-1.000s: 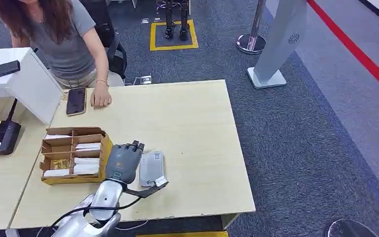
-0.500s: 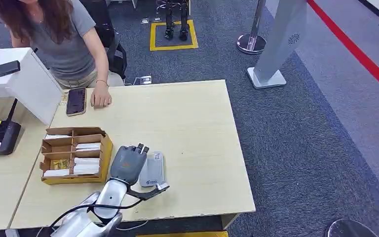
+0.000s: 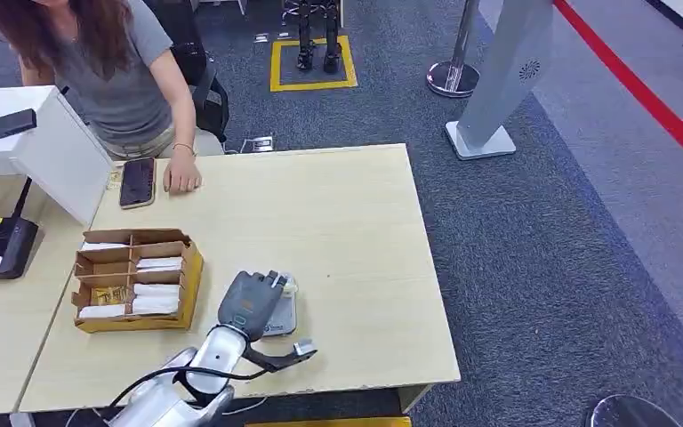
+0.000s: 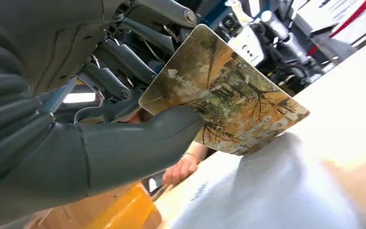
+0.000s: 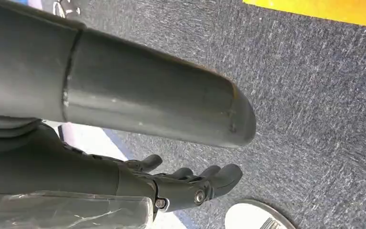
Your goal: Pass the card to the sensor for recognition and then transmit it.
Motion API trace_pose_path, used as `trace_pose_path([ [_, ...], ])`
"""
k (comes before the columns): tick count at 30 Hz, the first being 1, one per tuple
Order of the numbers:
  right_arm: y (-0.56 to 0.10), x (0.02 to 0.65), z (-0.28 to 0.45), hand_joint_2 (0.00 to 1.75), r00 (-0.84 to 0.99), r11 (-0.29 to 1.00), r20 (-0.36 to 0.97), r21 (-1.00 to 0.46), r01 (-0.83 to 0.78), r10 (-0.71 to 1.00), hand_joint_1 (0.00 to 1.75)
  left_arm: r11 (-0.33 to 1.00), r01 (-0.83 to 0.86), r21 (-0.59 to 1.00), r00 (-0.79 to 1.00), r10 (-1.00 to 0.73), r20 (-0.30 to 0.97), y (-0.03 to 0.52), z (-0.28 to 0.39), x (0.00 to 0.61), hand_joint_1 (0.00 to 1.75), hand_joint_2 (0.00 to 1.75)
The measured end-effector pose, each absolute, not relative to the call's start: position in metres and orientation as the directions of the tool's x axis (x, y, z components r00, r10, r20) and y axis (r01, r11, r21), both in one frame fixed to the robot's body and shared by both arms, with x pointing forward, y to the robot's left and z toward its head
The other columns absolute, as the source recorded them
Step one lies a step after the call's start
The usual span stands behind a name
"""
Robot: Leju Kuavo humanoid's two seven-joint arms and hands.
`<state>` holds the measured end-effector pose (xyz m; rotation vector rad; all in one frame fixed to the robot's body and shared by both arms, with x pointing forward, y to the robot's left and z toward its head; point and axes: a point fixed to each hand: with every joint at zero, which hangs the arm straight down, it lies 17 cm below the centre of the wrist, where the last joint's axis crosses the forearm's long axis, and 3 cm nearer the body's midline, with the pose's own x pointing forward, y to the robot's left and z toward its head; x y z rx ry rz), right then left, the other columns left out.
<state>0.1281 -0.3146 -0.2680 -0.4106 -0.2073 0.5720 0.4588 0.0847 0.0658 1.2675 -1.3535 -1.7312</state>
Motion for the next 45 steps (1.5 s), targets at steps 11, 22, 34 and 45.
trace_pose_path([
  [11,-0.315,0.127,-0.268,0.00,0.827,0.768,0.080,-0.429,-0.476,0.557,0.00,-0.282,-0.107,0.954,-0.361,-0.882,-0.301,0.075,0.073,0.460,1.75,1.75],
  [22,-0.314,0.122,-0.269,0.00,0.829,0.770,0.074,-0.423,-0.478,0.555,0.00,-0.245,-0.237,0.940,-0.160,-0.945,-0.287,0.124,0.145,0.492,1.75,1.75],
  [34,-0.315,0.122,-0.269,0.00,0.829,0.770,0.073,-0.423,-0.478,0.554,0.00,-0.197,-0.325,0.925,-0.094,-0.967,-0.239,0.156,0.199,0.503,1.75,1.75],
  [45,-0.313,0.118,-0.271,0.00,0.831,0.774,0.065,-0.412,-0.482,0.552,0.00,0.275,-0.297,0.915,-0.294,-0.937,0.186,0.160,0.245,0.500,1.75,1.75],
])
